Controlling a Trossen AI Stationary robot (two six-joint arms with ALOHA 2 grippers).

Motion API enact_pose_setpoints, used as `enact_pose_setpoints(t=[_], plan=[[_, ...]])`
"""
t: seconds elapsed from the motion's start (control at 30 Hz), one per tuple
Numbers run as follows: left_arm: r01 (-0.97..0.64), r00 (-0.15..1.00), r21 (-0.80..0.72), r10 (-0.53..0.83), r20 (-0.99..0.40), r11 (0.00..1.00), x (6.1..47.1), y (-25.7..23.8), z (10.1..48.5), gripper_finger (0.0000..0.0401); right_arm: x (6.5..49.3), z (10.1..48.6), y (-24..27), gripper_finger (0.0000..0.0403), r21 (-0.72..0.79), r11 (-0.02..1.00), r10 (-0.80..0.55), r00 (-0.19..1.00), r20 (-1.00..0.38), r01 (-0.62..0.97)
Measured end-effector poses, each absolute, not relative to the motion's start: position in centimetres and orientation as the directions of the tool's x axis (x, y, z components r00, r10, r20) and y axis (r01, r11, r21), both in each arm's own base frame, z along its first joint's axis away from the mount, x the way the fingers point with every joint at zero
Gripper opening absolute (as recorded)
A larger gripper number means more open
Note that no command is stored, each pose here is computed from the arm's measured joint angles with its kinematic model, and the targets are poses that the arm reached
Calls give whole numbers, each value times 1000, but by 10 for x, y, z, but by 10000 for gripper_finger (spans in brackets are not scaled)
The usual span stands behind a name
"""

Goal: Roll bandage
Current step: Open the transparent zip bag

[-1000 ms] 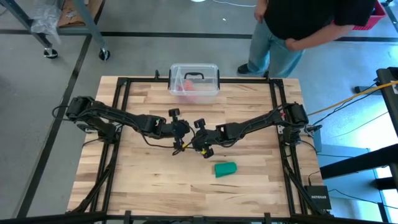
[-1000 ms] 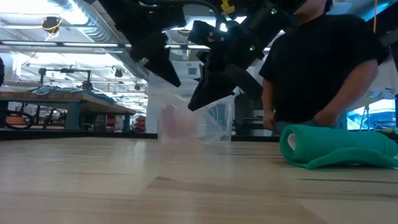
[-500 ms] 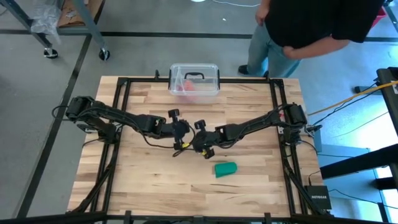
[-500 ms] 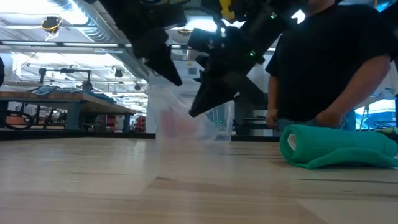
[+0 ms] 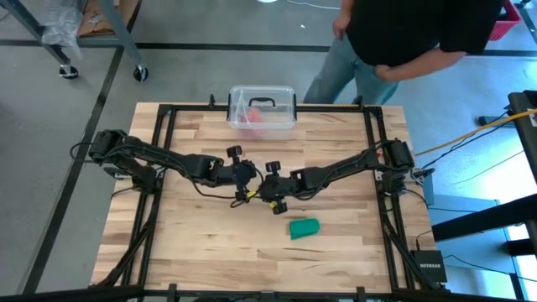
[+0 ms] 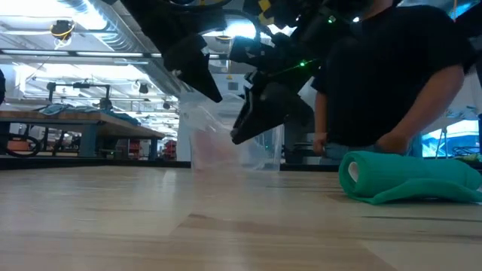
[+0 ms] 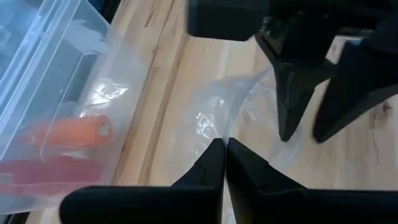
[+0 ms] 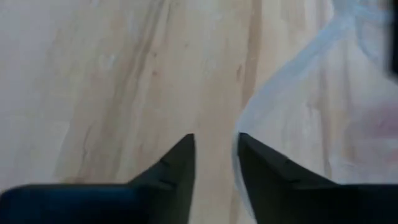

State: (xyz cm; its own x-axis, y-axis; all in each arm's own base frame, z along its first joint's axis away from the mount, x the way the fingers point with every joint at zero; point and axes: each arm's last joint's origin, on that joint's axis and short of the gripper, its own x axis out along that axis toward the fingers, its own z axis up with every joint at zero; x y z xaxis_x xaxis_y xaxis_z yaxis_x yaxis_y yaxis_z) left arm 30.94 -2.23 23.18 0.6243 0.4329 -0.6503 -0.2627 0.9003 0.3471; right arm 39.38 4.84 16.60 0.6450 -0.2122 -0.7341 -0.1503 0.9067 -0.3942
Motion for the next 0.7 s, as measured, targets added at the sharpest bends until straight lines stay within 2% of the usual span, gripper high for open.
enact_pose_setpoints(t=[0.13, 0.27, 0.4, 0.57, 0.7], plan=[[-270, 623, 345, 436, -649, 899, 310, -21, 232, 1, 390, 179, 49, 173, -348, 914, -171, 583, -794, -207], [-281, 621, 340, 440, -648, 897, 310, -19, 232, 2, 394, 199, 52, 200, -315, 932, -153, 591, -792, -181], [-284, 622, 337, 440, -647, 898, 310, -19, 232, 2, 397, 206, 54, 206, -307, 936, -143, 608, -781, -174], [-284, 621, 337, 440, -648, 898, 310, -19, 232, 1, 399, 208, 52, 206, -353, 930, -217, 624, -750, -101], [-288, 620, 334, 441, -649, 897, 310, -19, 232, 4, 388, 225, 70, 206, -373, 919, -204, 655, -727, -127]])
